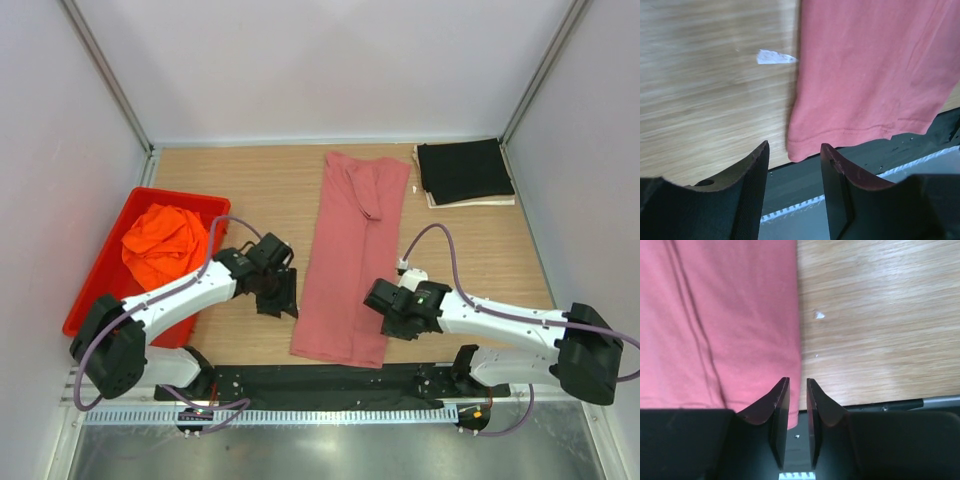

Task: Fold and stack the t-shirts
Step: Fold the tshirt

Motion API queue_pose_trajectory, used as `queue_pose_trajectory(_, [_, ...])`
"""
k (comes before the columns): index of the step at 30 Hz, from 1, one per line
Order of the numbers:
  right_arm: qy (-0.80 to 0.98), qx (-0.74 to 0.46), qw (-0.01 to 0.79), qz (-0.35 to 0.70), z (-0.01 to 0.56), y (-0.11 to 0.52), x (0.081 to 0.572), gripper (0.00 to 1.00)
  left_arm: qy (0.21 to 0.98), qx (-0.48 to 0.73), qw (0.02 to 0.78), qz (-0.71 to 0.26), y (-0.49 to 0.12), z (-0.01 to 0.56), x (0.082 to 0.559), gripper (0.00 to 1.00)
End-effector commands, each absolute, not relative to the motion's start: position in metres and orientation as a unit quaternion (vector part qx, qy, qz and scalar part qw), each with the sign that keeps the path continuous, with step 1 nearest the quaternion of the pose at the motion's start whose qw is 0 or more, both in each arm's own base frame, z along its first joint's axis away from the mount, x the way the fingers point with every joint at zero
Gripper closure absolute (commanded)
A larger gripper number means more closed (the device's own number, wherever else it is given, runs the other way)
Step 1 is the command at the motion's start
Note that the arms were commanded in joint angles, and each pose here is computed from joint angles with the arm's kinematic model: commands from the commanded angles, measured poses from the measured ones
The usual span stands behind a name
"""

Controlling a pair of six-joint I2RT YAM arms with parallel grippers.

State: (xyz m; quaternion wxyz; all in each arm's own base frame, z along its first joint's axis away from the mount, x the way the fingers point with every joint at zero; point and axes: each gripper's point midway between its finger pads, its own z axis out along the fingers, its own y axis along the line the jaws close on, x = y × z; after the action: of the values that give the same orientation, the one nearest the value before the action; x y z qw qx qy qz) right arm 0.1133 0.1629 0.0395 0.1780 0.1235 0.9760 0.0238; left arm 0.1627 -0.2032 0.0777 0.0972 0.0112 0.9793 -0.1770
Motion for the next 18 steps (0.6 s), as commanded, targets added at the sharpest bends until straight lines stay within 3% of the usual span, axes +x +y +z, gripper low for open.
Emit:
queue_pose_trajectory(1, [0.977, 0.112, 0.167, 0.064, 0.053, 0.174, 0.109, 0.73, 0.975, 0.006, 0.106, -0.197, -0.228, 0.075, 0.164, 0.53])
queue_pose_trajectory(5, [0.977, 0.102, 0.140, 0.122, 0.054, 0.200, 0.103, 0.69, 0.978, 0.019, 0.100, -0.180, -0.239, 0.061, 0.155, 0.51])
queue_pose_trajectory(13, [0.982, 0.101, 0.108, 0.119, 0.029, 0.201, 0.081, 0.69, 0.986, 0.033, 0.102, -0.129, -0.236, 0.040, 0.141, 0.51])
queue_pose_trajectory(18, [0.986, 0.095, 0.093, 0.102, 0.016, 0.187, 0.067, 0.70, 0.990, 0.027, 0.107, -0.084, -0.219, 0.031, 0.136, 0.61])
